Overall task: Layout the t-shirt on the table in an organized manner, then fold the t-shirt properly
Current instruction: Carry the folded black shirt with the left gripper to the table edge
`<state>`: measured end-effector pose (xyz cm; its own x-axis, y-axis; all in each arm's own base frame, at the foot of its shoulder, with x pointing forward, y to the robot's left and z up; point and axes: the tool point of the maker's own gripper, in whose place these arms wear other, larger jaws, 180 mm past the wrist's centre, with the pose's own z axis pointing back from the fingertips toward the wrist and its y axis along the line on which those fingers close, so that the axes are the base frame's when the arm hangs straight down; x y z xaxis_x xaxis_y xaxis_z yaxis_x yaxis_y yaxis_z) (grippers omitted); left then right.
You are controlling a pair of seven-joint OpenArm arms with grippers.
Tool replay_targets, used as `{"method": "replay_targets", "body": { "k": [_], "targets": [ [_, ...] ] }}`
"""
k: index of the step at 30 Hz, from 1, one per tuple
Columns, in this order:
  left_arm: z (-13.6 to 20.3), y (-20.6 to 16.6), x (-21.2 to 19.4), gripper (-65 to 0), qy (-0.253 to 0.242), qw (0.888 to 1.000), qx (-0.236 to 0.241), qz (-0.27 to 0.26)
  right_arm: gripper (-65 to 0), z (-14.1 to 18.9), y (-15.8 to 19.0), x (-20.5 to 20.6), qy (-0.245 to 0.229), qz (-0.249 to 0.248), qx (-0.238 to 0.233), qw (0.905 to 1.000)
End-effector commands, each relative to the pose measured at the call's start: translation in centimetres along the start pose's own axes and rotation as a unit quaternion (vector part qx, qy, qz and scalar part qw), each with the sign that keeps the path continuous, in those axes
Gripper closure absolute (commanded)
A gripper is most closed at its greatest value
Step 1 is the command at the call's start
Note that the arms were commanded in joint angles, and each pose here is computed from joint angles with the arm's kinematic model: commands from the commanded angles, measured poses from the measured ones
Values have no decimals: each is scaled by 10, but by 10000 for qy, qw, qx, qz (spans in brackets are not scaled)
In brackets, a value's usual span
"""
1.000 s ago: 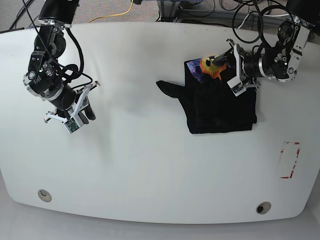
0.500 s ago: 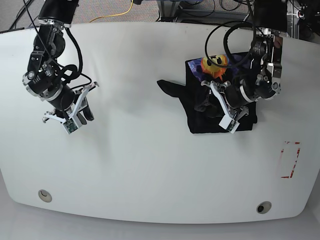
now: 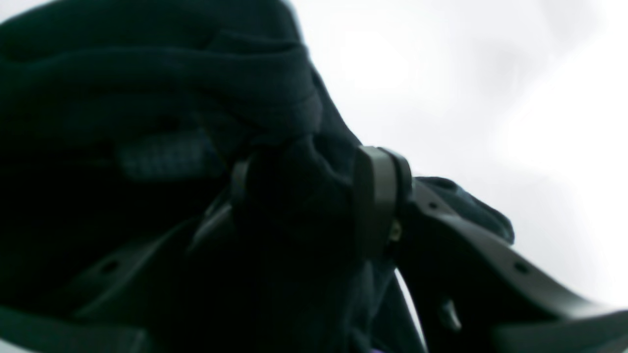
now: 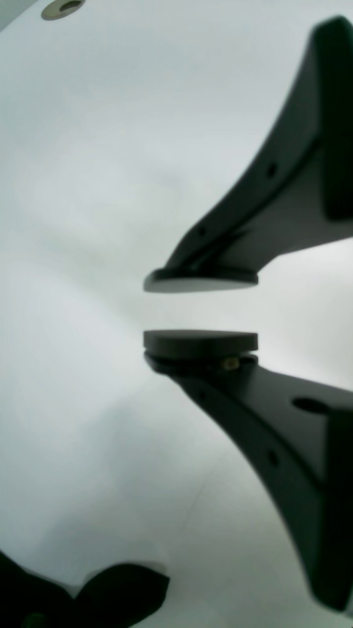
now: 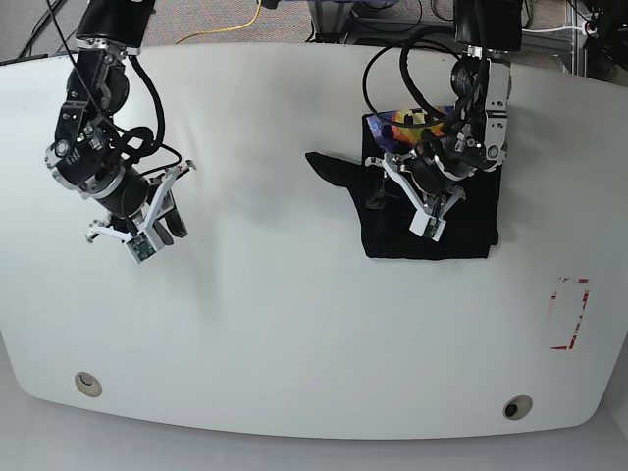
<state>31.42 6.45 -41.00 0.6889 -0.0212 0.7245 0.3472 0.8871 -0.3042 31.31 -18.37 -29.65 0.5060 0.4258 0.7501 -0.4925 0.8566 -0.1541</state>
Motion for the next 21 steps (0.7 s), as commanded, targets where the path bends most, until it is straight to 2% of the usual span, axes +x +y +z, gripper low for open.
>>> {"method": "replay_targets", "body": {
  "k": [1, 6, 12, 21],
  "targets": [
    [14, 35, -22, -251, 379, 9983, 445, -61, -130, 5, -6, 17, -274, 107, -79, 9995],
    [35, 68, -31, -251, 635, 9949, 599, -504, -128, 6, -6, 17, -274, 104, -86, 9995],
    [70, 110, -42, -251, 1085, 9842, 735, -1190, -127, 5, -5, 14, -248, 94, -73, 9996],
    [117, 177, -44, -251, 1427, 9740, 1088, -1381, -128, 5, -5, 14, -247, 98, -66, 9996]
  ]
}}
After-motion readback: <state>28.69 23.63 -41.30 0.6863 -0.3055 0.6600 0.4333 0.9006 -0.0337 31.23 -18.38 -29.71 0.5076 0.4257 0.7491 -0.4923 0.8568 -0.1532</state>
